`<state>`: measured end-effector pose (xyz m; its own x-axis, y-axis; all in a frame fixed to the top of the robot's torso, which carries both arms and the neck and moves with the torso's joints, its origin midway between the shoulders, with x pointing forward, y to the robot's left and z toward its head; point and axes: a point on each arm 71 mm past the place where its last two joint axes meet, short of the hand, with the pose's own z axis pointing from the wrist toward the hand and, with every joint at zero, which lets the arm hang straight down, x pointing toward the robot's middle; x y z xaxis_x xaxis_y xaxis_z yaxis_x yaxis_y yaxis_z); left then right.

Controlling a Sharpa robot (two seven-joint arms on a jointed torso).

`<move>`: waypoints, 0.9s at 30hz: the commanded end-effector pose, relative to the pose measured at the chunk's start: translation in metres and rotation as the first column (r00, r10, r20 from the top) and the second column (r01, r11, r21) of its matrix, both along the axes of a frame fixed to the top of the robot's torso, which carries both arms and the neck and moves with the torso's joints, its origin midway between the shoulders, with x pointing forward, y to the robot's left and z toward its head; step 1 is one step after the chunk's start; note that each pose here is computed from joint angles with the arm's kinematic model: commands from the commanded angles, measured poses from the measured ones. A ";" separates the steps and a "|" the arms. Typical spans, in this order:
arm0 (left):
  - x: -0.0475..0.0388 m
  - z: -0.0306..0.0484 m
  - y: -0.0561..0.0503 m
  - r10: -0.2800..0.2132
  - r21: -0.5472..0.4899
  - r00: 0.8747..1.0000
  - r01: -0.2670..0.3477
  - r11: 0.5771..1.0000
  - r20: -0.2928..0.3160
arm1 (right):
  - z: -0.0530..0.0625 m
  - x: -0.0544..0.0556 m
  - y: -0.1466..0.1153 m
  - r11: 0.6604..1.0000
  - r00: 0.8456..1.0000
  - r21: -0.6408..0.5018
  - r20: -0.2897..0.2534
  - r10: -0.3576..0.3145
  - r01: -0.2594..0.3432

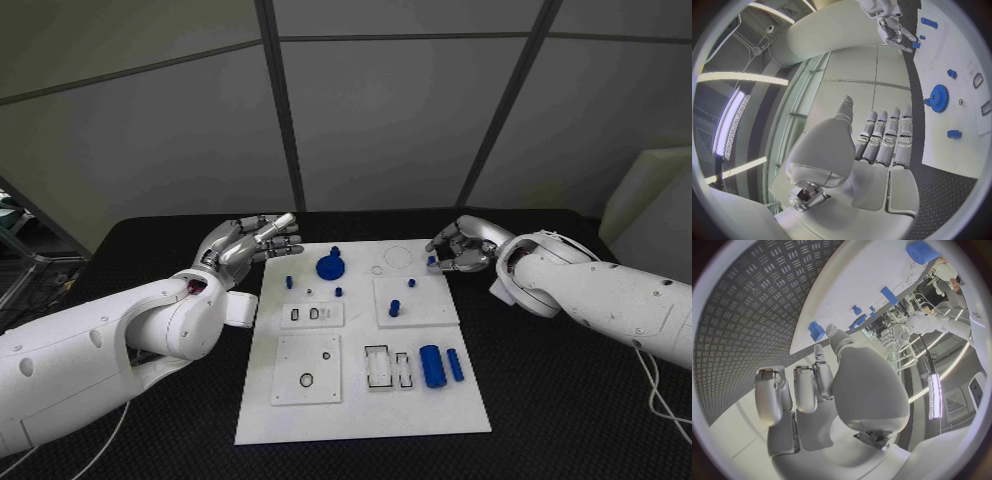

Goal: Assemble the parts on the task board

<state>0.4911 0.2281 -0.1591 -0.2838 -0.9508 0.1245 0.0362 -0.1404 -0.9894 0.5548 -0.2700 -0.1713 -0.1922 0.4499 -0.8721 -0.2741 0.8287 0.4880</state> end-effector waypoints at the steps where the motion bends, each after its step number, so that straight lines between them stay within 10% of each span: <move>1: 0.0001 0.0017 -0.001 -0.013 -0.001 1.000 0.013 1.000 0.010 | -0.001 0.001 -0.001 1.000 1.000 -0.022 -0.018 -0.008 0.008; 27: 0.0015 0.0009 0.000 -0.008 0.001 1.000 0.008 1.000 0.008 | -0.009 0.003 0.000 0.998 0.998 -0.051 -0.048 -0.035 0.032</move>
<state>0.4925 0.2299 -0.1600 -0.2790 -0.9524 0.1227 0.0352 -0.1378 -0.9898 0.5578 -0.2703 -0.1802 -0.2140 0.4202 -0.8818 -0.2261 0.8569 0.4632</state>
